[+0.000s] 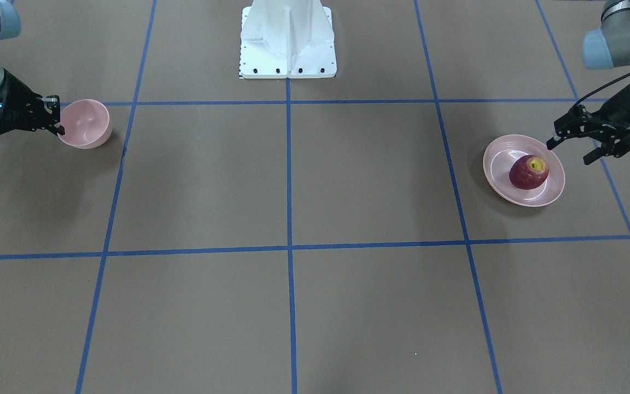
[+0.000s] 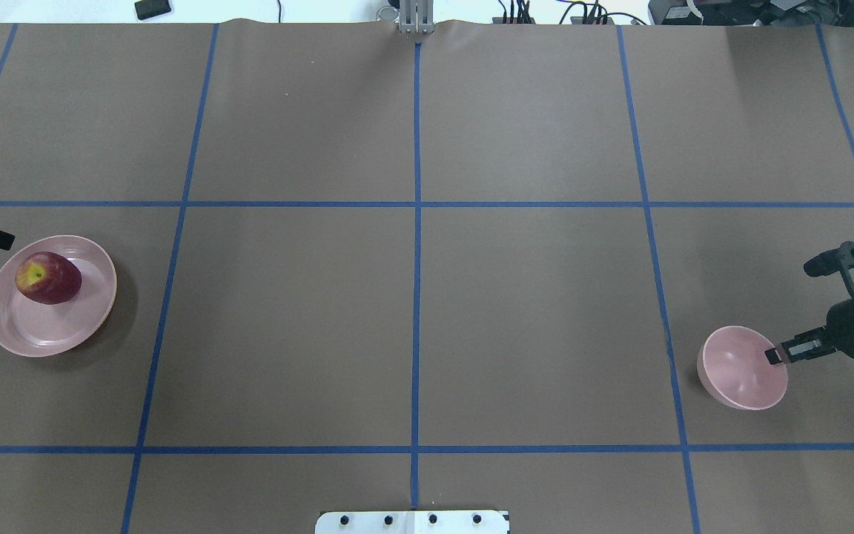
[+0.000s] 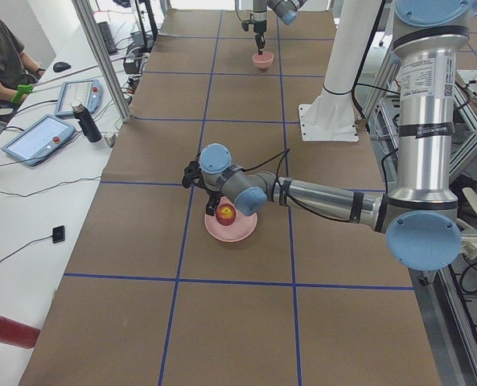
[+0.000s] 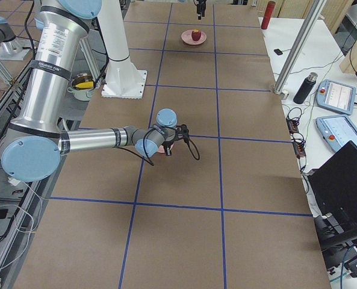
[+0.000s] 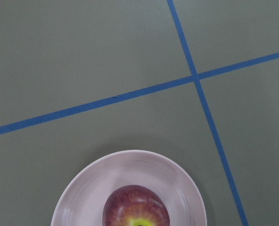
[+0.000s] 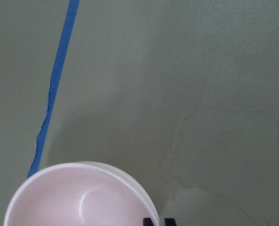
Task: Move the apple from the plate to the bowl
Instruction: 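Grasp the red apple with the left gripper while the right drags the bowl centerward, then carry the apple with the left gripper over the bowl while the right gripper withdraws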
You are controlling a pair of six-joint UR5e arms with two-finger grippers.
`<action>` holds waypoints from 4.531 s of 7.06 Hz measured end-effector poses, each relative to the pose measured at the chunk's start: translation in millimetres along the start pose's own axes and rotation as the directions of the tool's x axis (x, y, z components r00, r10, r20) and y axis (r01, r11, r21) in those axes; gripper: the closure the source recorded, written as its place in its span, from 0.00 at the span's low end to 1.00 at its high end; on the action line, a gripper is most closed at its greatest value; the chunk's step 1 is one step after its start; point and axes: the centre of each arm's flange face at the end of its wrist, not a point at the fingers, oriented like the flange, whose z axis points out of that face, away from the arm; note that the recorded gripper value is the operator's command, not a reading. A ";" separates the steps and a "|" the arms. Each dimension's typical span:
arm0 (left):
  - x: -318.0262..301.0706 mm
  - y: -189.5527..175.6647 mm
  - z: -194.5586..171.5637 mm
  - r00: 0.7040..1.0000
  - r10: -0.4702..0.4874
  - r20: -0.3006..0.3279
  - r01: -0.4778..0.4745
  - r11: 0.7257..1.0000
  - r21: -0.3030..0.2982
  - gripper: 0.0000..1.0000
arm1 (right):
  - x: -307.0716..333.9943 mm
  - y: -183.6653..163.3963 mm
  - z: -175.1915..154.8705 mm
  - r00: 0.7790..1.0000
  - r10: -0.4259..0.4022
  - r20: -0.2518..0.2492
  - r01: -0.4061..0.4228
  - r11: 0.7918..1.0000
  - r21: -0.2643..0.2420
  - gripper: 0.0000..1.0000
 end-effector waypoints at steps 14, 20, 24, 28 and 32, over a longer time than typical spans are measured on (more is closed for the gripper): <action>42.0 11.2 116.8 0.978 -0.053 0.201 0.066 0.996 -0.059 1.00 | -378.6 -295.0 16.9 0.950 0.313 0.003 -0.312 0.947 0.081 1.00; 305.6 -133.3 107.9 0.957 -0.259 0.130 0.268 0.962 -0.057 1.00 | -397.4 -289.4 84.9 0.951 0.307 -0.029 -0.303 0.949 0.089 0.00; 407.4 -172.0 123.8 0.946 -0.313 0.089 0.317 0.948 -0.037 1.00 | -348.9 -255.5 42.2 0.953 0.301 0.027 -0.302 0.950 0.078 0.00; 506.7 -181.5 171.1 0.941 -0.322 0.107 0.326 0.945 -0.027 1.00 | -187.4 -198.5 -26.0 0.930 0.367 0.010 -0.367 0.927 0.074 0.00; 527.6 -167.5 212.4 0.948 -0.287 0.138 0.288 0.957 0.012 0.59 | -146.8 -179.3 -23.6 0.944 0.328 -0.032 -0.326 0.943 0.061 0.00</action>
